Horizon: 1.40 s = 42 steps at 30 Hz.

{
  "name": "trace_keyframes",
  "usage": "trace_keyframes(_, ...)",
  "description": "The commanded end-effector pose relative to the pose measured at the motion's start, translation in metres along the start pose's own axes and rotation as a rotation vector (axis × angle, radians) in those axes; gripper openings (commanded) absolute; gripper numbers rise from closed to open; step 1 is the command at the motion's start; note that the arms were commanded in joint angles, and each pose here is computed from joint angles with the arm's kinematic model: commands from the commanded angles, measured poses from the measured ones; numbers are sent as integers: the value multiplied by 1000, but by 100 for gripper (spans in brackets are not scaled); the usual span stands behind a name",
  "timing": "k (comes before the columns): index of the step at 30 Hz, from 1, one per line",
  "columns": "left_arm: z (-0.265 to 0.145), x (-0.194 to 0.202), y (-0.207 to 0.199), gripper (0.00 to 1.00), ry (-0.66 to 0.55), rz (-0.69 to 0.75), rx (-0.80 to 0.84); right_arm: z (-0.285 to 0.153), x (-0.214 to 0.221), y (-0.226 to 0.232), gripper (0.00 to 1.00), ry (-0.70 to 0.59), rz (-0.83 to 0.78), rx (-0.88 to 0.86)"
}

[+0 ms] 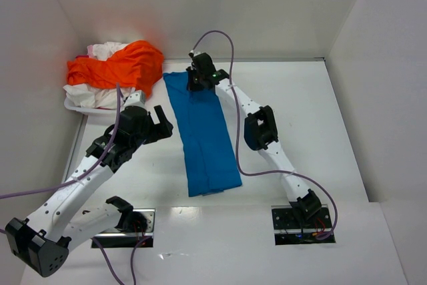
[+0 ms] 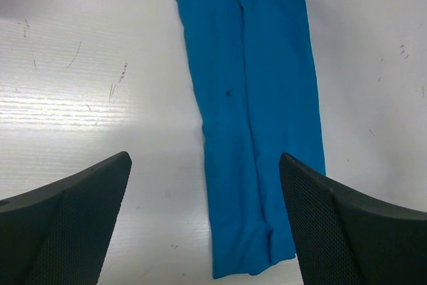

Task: Fold and stack the t-shirts
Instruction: Rotate the tshirt 90 degrees

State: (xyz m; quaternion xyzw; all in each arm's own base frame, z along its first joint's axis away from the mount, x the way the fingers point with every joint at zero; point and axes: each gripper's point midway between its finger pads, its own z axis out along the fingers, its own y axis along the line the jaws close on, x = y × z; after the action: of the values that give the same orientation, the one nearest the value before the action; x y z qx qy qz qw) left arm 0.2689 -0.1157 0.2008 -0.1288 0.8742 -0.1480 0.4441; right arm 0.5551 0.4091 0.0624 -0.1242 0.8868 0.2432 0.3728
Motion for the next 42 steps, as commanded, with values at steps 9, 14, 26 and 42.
trace_keyframes(9,-4,-5,-1,99,-26,-2,19,-19,16,109,9,34,-83,-259)
trace_keyframes(14,-6,-5,-3,99,-28,-4,32,-15,67,117,21,160,-104,-262)
trace_keyframes(26,-8,-7,-3,99,-42,-8,43,-62,6,94,57,6,-45,-204)
trace_keyframes(42,43,-31,1,99,28,43,-44,-105,-102,4,64,-207,-53,43)
